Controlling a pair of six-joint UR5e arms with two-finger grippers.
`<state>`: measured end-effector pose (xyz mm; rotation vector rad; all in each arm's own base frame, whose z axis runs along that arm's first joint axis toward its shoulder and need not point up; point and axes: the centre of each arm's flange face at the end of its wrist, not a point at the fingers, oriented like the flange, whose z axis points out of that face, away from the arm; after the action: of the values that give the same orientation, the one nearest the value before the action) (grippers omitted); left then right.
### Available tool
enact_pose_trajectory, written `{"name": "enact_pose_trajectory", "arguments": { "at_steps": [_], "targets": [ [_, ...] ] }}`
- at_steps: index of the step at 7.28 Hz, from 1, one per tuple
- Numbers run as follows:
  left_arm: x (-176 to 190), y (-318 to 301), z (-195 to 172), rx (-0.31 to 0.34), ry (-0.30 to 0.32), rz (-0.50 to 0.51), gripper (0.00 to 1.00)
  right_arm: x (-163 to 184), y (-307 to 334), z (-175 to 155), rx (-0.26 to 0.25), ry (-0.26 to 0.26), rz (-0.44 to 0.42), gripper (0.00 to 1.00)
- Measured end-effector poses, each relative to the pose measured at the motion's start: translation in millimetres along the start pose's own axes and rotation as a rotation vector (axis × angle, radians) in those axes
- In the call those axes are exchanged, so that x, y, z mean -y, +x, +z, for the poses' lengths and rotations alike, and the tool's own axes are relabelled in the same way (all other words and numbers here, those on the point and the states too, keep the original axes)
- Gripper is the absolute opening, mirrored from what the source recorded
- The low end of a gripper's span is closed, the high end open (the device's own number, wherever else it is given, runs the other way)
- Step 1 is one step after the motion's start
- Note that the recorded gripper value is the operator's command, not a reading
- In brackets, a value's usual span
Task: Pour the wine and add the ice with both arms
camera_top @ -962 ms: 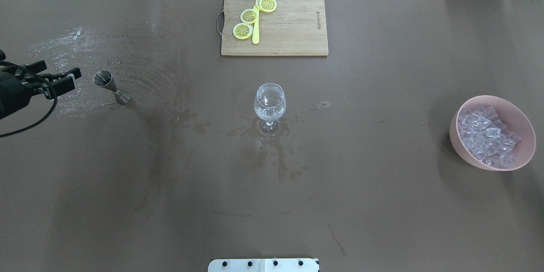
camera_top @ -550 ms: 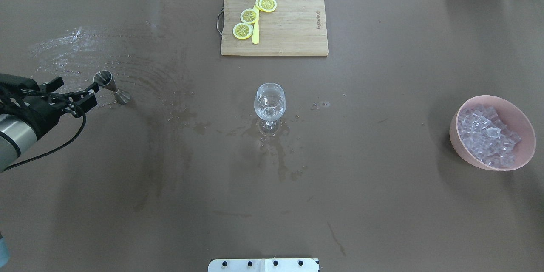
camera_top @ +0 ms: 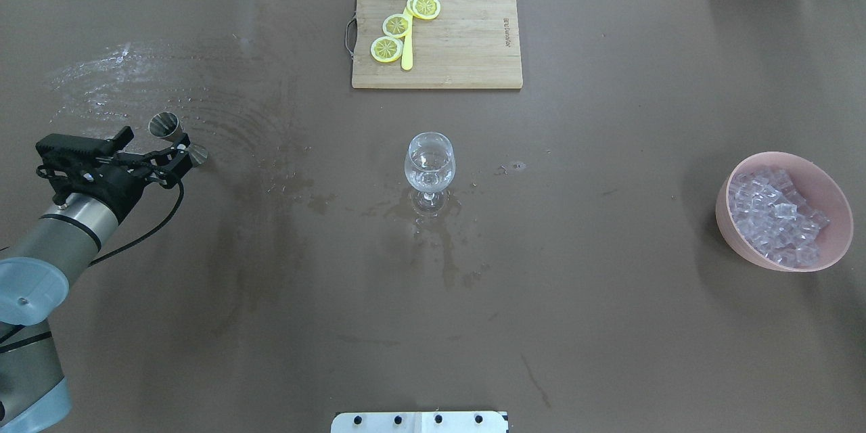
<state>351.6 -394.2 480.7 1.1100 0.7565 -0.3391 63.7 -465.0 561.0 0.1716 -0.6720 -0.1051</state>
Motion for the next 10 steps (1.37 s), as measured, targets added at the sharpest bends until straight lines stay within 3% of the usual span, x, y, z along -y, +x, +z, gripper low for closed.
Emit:
{"name": "enact_pose_trajectory", "arguments": {
  "at_steps": [9,10],
  "targets": [
    [-53,-4,45,0.014,0.009,-0.027,0.97,0,0,1,0.001,-0.002,0.002,1.0],
    [-56,-4,46,0.011,0.008,-0.027,0.89,0,0,1,0.001,-0.002,0.002,1.0]
  ]
}}
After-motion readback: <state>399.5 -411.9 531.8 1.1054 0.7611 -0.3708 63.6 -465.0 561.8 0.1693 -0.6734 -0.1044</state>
